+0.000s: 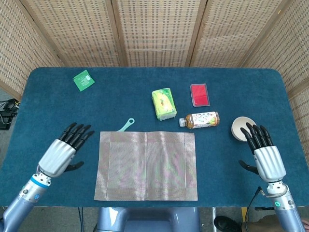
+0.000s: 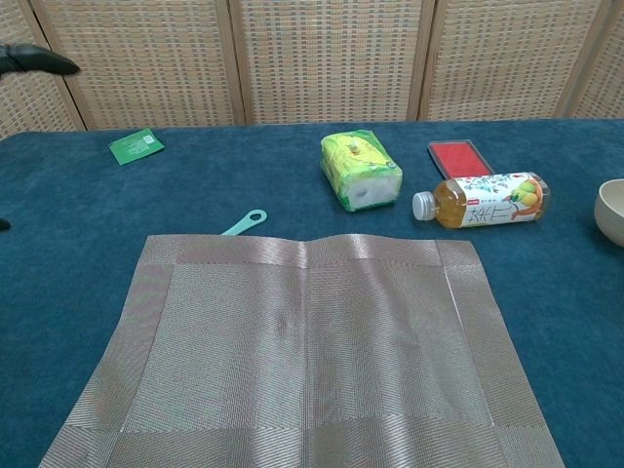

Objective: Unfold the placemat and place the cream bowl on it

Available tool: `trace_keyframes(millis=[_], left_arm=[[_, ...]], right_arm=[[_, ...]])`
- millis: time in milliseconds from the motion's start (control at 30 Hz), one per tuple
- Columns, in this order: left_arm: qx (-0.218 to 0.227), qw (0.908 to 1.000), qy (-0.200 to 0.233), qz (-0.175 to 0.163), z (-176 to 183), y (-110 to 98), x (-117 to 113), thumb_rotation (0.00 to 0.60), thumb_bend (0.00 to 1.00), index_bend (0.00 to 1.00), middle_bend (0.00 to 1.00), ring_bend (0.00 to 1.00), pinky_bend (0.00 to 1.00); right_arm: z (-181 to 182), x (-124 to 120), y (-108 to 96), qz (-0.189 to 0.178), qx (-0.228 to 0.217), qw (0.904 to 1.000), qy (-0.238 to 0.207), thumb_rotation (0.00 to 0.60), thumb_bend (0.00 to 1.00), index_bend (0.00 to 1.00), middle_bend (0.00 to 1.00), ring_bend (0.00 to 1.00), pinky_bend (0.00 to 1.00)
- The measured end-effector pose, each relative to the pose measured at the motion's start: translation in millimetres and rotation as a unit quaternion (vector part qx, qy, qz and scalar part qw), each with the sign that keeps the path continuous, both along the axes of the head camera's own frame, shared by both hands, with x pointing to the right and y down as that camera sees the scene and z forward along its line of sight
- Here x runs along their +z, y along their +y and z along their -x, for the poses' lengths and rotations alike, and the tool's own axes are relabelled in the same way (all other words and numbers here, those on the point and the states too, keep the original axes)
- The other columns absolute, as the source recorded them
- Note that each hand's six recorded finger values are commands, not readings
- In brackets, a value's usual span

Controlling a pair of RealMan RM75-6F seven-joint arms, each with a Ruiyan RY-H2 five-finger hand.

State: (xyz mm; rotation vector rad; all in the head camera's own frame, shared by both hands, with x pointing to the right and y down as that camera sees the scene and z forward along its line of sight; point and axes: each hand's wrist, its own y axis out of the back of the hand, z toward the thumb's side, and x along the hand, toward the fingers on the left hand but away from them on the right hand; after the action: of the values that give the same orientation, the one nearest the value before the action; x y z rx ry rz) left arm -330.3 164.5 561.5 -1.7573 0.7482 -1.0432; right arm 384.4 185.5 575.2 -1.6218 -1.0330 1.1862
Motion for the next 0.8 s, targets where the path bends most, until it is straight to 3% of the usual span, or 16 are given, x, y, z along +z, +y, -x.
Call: trace_keyframes(millis=[167, 300, 467, 800], left_arm=[[-0.105, 0.9918, -0.059, -0.043, 35, -17, -5, 0.6, 0.0, 0.0, 0.0, 0.0, 0.0], [-0.16, 0.9838, -0.067, -0.045, 52, -22, -8, 0.6, 0.0, 0.0, 0.0, 0.0, 0.0], [-0.17, 0.9824, -0.068, -0.038, 57, -25, -8, 0.6, 0.0, 0.0, 0.0, 0.0, 0.0], [-0.172, 0.9827, -0.059, -0.035, 62, -31, -6, 0.6, 0.0, 0.0, 0.0, 0.0, 0.0]], right_arm=[[-12, 31, -17, 0.053, 0.023, 0.9973, 0.044, 0.6, 0.0, 0.06, 0.0, 0.0, 0.0], [-22, 60, -34, 0.108, 0.052, 0.9899, 0.077, 0.6, 0.0, 0.07, 0.0, 0.0, 0.0], [-32, 87, -51, 0.157, 0.088, 0.9792, 0.093, 0.6, 0.0, 0.11, 0.0, 0.0, 0.0], [-31, 117, -63, 0.177, 0.105, 0.972, 0.114, 0.6, 0.0, 0.23, 0.0, 0.0, 0.0]])
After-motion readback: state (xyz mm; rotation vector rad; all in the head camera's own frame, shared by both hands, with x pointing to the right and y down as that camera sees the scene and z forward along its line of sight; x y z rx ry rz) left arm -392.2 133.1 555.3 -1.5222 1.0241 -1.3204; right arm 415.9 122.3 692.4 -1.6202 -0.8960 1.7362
